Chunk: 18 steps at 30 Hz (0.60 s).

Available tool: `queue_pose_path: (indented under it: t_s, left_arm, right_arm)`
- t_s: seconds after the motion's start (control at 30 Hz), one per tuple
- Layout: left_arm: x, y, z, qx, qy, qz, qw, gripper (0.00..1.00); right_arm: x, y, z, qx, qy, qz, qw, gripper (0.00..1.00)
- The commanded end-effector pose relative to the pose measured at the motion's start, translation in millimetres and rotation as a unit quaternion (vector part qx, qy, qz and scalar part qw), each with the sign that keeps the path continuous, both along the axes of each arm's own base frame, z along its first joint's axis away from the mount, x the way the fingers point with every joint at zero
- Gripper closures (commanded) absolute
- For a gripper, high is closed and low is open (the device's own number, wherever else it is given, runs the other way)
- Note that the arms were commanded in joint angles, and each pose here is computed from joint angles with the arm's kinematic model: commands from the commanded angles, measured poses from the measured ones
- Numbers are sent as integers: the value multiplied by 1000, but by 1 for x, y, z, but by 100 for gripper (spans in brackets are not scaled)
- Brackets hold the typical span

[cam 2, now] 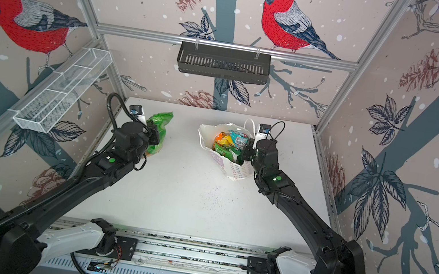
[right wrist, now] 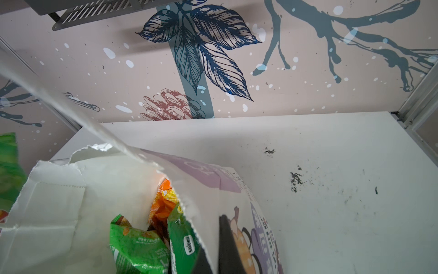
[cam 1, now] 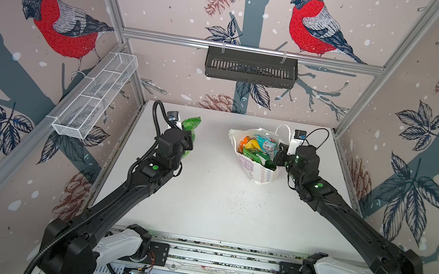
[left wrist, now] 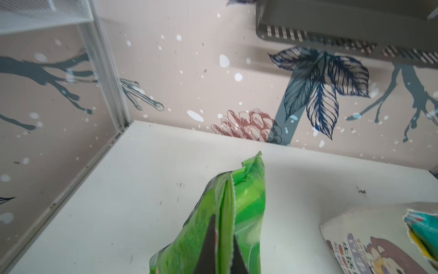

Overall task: Take the snacks out of the paper bag
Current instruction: Place the snack at the middle-left of the table.

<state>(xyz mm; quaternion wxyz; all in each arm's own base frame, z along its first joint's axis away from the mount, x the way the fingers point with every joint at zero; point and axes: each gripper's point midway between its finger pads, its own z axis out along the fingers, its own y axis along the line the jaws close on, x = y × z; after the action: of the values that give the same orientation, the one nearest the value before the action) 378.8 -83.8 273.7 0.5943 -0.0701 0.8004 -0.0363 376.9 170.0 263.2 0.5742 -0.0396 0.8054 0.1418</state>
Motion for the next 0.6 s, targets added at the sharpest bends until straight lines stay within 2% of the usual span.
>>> queue_pose_path:
  t_s: [0.0,0.37,0.4,0.43,0.57]
  left_arm:
    - [5,-6,-16,-26,43,-19,999,100]
    - [25,2,-60,-60,141,-45,987,100]
    - [30,1,-54,-64,137,-49,987,100]
    - [32,0,-54,-65,140,-52,987,97]
    - [34,-10,-52,-64,142,-84,984,46]
  right_arm:
    - [-1,5,3,2,-4,15,1000,100]
    - [1,8,-4,-4,4,22,1000,100]
    - [1,8,-5,-3,5,22,1000,100]
    - [1,8,-6,-5,6,23,1000,100]
    - [1,9,-8,-7,9,24,1000,100]
